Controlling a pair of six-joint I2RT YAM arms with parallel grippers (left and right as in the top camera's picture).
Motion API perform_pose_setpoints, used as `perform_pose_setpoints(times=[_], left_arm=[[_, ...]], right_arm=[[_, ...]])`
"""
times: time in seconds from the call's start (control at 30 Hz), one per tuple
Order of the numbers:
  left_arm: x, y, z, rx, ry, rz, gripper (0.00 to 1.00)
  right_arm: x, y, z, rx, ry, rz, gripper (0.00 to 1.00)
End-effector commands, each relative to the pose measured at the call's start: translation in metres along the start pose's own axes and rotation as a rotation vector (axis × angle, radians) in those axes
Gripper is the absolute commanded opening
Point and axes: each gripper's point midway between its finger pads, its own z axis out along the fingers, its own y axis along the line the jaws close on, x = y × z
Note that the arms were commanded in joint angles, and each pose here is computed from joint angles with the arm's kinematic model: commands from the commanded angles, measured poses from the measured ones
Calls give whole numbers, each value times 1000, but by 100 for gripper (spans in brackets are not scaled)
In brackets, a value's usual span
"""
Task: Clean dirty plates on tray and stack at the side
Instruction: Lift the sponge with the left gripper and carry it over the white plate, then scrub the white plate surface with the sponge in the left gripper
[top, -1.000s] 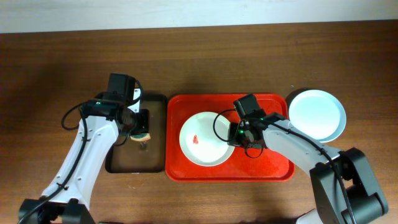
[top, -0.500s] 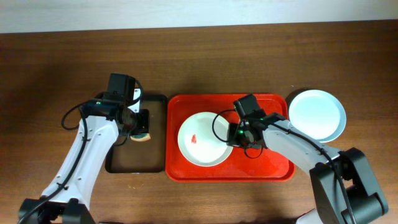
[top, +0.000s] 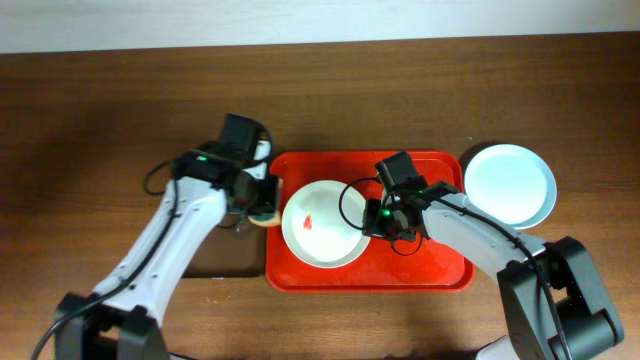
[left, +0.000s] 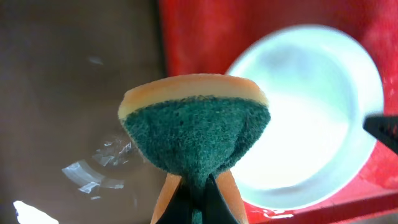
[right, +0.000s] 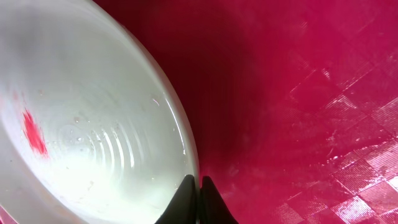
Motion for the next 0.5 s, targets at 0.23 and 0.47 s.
perform_pose_setpoints(times=[0.23, 0.47], left_arm=[[13, -57, 54, 44, 91, 47, 0], [15, -47, 81, -20, 124, -15, 0]], right_arm=[[11, 13, 4, -49, 45, -12, 4], [8, 4, 6, -4, 15, -17, 4]])
